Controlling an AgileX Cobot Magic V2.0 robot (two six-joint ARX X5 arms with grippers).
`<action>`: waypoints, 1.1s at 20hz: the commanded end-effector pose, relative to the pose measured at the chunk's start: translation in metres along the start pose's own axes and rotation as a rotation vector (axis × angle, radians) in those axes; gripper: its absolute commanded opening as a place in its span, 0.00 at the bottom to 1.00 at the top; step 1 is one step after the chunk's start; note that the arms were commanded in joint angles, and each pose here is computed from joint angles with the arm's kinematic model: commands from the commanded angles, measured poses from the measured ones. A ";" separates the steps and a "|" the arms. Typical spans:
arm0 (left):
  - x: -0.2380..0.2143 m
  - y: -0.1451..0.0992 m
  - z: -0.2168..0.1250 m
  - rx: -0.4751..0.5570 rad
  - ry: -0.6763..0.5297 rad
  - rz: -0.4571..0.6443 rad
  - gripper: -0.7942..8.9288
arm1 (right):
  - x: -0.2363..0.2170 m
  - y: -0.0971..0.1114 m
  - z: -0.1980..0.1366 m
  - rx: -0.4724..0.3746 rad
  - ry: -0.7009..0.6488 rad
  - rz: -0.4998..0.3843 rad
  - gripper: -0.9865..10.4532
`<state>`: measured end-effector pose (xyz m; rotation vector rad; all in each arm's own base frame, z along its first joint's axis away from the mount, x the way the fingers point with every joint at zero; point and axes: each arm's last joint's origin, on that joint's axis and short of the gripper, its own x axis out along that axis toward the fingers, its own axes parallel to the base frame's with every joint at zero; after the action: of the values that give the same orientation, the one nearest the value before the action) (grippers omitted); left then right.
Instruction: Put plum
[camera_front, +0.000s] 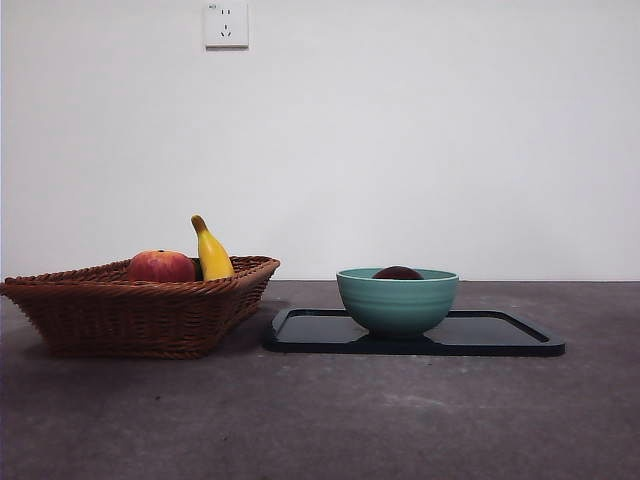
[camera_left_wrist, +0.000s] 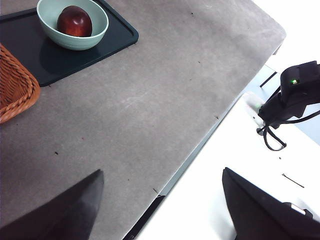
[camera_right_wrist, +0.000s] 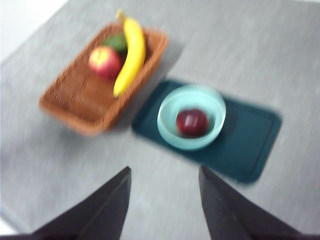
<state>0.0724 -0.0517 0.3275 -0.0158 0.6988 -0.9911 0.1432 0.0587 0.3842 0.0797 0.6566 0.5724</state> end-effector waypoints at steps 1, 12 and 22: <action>-0.001 -0.001 0.003 0.012 -0.012 -0.009 0.47 | -0.004 0.002 -0.024 -0.008 0.007 0.027 0.28; -0.001 -0.001 0.003 0.005 -0.011 -0.009 0.47 | -0.014 0.003 -0.097 0.026 0.059 0.207 0.28; -0.001 -0.001 0.003 0.004 -0.011 -0.009 0.47 | -0.014 0.002 -0.098 0.020 0.074 0.207 0.28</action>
<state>0.0724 -0.0517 0.3275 -0.0192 0.7011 -0.9897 0.0740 0.0424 0.3126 0.1521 0.7377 0.7600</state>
